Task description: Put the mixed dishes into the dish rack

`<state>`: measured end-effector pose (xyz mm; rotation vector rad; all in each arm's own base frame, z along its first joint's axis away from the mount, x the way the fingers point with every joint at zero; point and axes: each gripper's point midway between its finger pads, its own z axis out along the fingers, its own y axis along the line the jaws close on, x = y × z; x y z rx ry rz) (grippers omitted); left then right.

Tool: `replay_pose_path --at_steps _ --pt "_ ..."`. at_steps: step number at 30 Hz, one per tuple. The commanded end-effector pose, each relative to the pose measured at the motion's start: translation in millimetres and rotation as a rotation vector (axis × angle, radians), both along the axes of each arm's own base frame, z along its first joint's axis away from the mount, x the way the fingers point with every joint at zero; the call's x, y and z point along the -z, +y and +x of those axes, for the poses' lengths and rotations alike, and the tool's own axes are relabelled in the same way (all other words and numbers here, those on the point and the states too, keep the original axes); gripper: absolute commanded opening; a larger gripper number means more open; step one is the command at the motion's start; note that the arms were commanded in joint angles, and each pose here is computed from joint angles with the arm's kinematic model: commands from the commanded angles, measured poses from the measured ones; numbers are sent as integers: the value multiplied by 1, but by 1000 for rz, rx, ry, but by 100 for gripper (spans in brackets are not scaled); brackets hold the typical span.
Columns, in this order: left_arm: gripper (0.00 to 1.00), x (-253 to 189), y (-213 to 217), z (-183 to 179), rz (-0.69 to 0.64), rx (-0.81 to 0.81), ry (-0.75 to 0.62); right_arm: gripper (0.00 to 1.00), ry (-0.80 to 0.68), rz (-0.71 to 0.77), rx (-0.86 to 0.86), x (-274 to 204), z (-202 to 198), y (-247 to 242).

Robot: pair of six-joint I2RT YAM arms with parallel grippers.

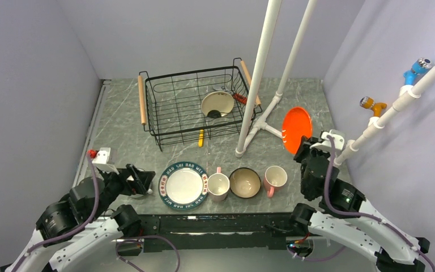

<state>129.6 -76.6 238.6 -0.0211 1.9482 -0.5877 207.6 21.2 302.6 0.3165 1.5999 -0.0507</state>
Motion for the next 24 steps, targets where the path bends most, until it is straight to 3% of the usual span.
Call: replay_pose_path --at_steps 1,9,17,24 --pt "99 -15 3 -4 -73 16 -77 0 -90 -6 31 -19 13 8" --pt "99 -24 15 -10 -160 -6 -144 0 -96 -47 -7 -30 56 21" --pt "100 -21 9 -8 -130 9 -117 0 -32 -54 -184 -44 120 36" --pt "100 -16 5 -4 -86 8 -84 0 -22 89 -414 -64 162 57"
